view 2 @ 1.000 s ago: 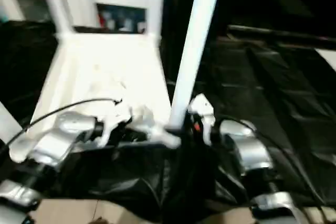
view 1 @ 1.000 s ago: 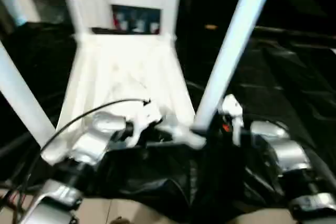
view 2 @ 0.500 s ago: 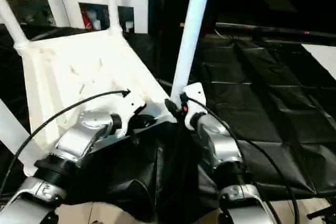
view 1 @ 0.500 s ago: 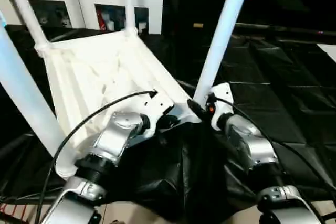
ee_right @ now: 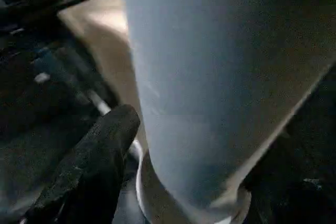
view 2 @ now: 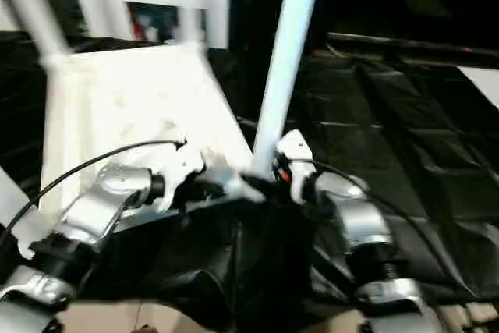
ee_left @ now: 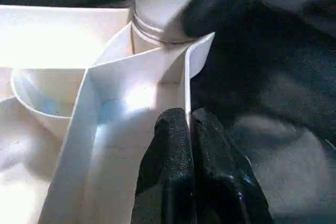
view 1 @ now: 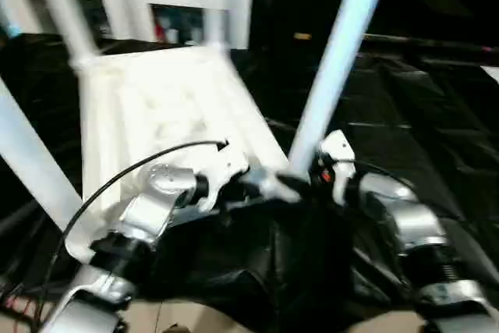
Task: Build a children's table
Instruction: Rotate leg to tighten
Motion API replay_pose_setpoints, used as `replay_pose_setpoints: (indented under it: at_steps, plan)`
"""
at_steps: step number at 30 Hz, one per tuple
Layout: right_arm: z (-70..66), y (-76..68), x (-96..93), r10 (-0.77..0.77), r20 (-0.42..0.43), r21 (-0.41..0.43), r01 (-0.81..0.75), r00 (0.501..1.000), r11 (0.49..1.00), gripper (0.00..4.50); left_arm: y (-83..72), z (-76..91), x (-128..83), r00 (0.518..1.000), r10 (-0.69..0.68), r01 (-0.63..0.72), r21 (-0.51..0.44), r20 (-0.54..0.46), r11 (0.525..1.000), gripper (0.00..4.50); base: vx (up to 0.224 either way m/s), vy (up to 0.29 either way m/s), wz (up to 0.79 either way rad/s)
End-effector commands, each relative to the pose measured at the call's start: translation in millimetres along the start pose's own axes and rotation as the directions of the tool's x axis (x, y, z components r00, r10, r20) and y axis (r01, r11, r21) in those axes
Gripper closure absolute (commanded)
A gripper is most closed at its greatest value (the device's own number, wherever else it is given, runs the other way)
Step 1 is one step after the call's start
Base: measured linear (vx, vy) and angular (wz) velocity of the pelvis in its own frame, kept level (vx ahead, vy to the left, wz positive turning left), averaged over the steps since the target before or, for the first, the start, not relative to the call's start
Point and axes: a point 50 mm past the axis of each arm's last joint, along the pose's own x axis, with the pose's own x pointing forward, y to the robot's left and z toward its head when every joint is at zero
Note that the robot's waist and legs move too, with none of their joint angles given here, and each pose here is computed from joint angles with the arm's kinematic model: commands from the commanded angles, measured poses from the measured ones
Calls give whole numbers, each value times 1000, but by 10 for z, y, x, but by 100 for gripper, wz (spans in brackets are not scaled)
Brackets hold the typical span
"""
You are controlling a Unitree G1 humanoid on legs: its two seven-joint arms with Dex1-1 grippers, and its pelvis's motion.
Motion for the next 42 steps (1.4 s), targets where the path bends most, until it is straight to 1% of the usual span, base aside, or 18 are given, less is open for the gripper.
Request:
replay_pose_setpoints:
  at_steps: [1, 6, 7, 10, 12, 19, 21, 22, 25, 27, 28, 30, 33, 36, 37, 39, 41, 42]
  plan:
    - [-111, 187, 136, 167, -53, 40, -165, 985, 986, 132, -121, 225, 113, 991, -113, 105, 103, 76, 989, 450, 0, 0, 0]
    - [-90, 166, 75, 209, -67, 33, -207, 976, 978, 132, -143, 179, 44, 984, -168, 160, 112, 60, 981, 450, 0, 0, 0]
    - [-87, 166, 61, 225, -74, 28, -223, 972, 974, 147, -136, 167, 13, 983, -177, 170, 116, 53, 979, 450, 0, 0, 0]
    - [-97, 172, 50, 244, -81, 30, -243, 966, 970, 147, -134, 144, -23, 980, -197, 191, 118, 39, 975, 450, 0, 0, 0]
    - [-120, 193, 47, 265, -90, 37, -262, 960, 964, 174, -122, 120, -57, 979, -200, 196, 117, 29, 974, 450, 0, 0, 0]
    - [-154, 246, 128, 219, -52, 37, -217, 974, 975, 210, -59, 129, -34, 991, -121, 117, 80, 49, 990, 450, 0, 0, 0]
    - [-172, 233, 185, 153, -31, 45, -152, 988, 987, 219, -13, 153, 7, 996, -62, 59, 54, 67, 997, 450, 0, 0, 0]
    - [-195, 187, 278, 36, -11, 82, -35, 999, 996, 225, 76, 206, 75, 994, 47, -48, 13, 98, 999, 450, 0, 0, 0]
    - [-202, 168, 315, -10, -8, 98, 10, 1000, 995, 238, 106, 228, 102, 991, 81, -81, -7, 107, 997, 450, 0, 0, 0]
    - [-192, 120, 389, -120, 9, 140, 117, 993, 983, 244, 168, 267, 150, 983, 151, -149, -28, 107, 988, 450, 0, 0, 0]
    - [-173, 87, 477, -229, 24, 198, 220, 973, 955, 246, 228, 326, 211, 968, 226, -221, -59, 111, 974, 450, 0, 0, 0]
    - [-169, 82, 501, -255, 27, 213, 244, 966, 946, 246, 242, 345, 229, 963, 245, -238, -70, 114, 969, 450, 0, 0, 0]
    - [-115, 113, 690, -379, 42, 294, 351, 924, 889, 248, 247, 489, 361, 946, 292, -282, -91, 139, 955, 450, 0, 0, 0]
    - [-86, 154, 740, -365, 55, 266, 339, 929, 903, 248, 208, 524, 401, 951, 271, -262, -79, 151, 962, 450, 0, 0, 0]
    - [-64, 188, 773, -340, 68, 236, 316, 938, 919, 213, 146, 552, 438, 958, 232, -227, -53, 168, 973, 450, 0, 0, 0]
    - [-46, 192, 770, -325, 89, 253, 294, 942, 922, 178, 61, 551, 462, 968, 173, -172, -17, 181, 985, 450, 0, 0, 0]
    - [-33, 204, 748, -288, 104, 244, 257, 952, 935, 174, 20, 522, 471, 973, 146, -148, -2, 181, 989, 450, 0, 0, 0]
    - [-40, 214, 724, -264, 98, 213, 239, 960, 947, 174, 17, 502, 466, 973, 145, -147, -2, 178, 989, 450, 0, 0, 0]
